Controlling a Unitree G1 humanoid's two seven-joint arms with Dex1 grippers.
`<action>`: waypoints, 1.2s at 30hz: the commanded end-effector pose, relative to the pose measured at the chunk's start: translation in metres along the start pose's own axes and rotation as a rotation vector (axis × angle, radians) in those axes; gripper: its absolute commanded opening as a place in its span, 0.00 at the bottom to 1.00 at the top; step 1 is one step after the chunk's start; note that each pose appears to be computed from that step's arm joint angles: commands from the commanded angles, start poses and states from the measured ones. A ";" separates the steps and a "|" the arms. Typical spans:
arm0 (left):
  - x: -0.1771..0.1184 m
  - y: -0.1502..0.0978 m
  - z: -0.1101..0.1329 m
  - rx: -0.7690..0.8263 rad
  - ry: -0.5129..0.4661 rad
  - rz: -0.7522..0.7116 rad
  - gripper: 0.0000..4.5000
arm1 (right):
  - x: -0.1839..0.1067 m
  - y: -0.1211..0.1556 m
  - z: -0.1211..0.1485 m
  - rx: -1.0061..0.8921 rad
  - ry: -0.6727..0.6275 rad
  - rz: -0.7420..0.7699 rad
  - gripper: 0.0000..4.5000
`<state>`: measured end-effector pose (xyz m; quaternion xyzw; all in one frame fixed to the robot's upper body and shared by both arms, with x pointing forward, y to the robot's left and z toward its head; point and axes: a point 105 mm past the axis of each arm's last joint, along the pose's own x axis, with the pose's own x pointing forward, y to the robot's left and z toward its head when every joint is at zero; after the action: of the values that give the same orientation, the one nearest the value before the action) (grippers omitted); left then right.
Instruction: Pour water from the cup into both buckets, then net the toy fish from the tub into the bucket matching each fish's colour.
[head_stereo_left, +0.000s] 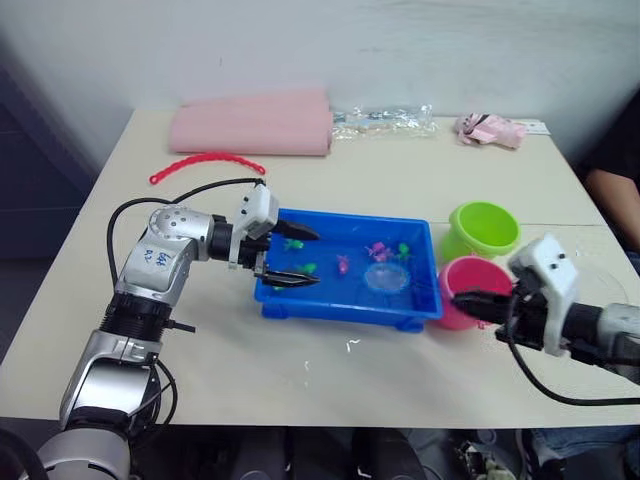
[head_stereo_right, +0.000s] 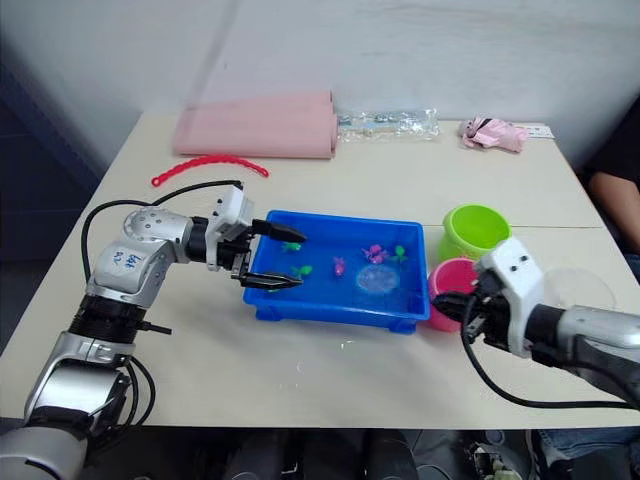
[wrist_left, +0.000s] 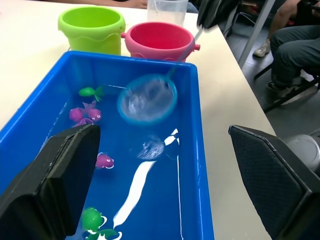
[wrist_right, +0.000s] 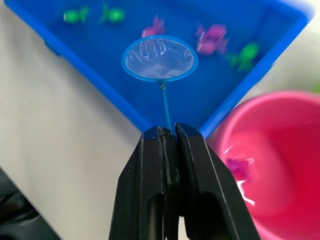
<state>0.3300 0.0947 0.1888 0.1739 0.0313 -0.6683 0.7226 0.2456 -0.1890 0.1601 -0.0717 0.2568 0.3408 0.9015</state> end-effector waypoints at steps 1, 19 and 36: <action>-0.007 -0.001 0.009 0.042 -0.004 0.027 0.99 | 0.010 -0.005 -0.003 0.016 0.031 -0.013 0.00; -0.017 -0.004 0.009 0.032 0.015 0.071 0.99 | 0.030 -0.038 0.016 0.025 -0.081 -0.209 0.00; -0.011 -0.003 0.010 0.042 0.009 0.050 0.99 | 0.002 -0.013 0.031 -0.096 -0.132 -0.185 0.00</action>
<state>0.3238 0.1052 0.1888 0.1848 0.0389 -0.6473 0.7385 0.2742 -0.1910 0.1682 -0.0990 0.2041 0.2641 0.9374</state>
